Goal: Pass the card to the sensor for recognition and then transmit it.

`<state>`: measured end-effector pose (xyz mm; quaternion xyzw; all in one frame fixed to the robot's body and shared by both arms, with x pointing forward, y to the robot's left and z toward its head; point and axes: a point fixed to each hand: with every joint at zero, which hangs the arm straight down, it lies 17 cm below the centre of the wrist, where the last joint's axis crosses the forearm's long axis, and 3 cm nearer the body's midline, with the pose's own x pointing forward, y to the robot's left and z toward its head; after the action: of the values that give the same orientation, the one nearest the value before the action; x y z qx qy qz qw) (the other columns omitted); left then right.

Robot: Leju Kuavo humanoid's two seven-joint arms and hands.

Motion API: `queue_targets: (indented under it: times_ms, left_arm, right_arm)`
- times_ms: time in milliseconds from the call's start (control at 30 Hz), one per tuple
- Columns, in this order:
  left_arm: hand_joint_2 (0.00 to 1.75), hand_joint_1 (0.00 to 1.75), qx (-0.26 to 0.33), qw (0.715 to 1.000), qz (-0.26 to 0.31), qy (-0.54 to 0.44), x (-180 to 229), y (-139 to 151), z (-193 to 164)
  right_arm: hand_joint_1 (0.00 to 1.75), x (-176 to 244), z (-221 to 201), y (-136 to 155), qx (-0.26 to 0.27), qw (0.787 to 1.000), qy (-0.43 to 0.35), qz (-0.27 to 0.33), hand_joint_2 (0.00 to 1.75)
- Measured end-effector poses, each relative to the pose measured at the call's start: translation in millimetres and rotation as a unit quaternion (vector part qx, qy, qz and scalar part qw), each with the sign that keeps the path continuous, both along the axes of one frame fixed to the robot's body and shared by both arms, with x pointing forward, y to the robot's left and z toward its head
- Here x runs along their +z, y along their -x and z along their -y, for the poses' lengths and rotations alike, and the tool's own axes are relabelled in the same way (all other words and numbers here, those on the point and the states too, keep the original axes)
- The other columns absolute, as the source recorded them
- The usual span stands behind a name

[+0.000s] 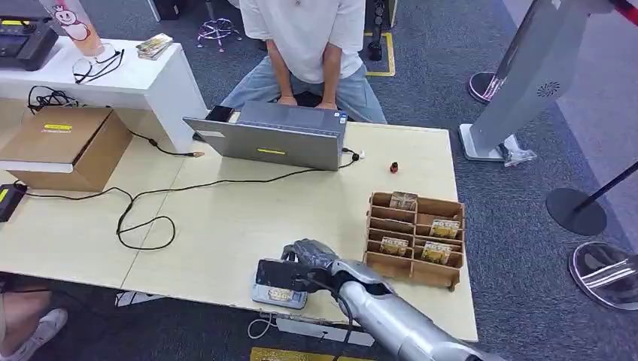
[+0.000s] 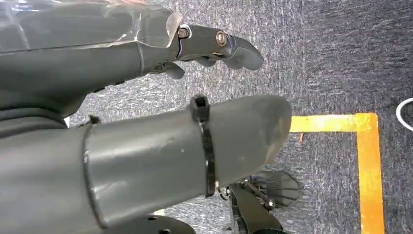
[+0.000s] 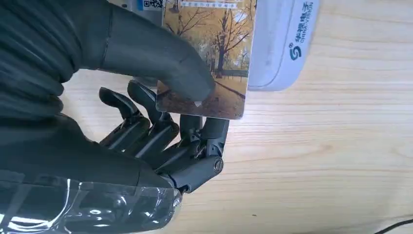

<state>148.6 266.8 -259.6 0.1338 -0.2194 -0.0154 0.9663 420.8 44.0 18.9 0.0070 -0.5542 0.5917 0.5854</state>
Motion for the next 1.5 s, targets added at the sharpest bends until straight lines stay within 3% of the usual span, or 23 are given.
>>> queue_targets:
  times_ms: [633,1500]
  left_arm:
    - [0.0,0.0,0.0,1.0,0.001,0.002,0.1,-0.1,1.6]
    - [0.0,0.0,-0.011,1.0,0.001,0.007,-0.1,-0.7,4.7]
  right_arm:
    - [1.75,-2.9,-2.3,-0.3,0.005,0.998,0.042,0.038,1.75]
    - [1.75,-1.6,-7.3,5.1,0.007,0.999,0.035,0.03,1.75]
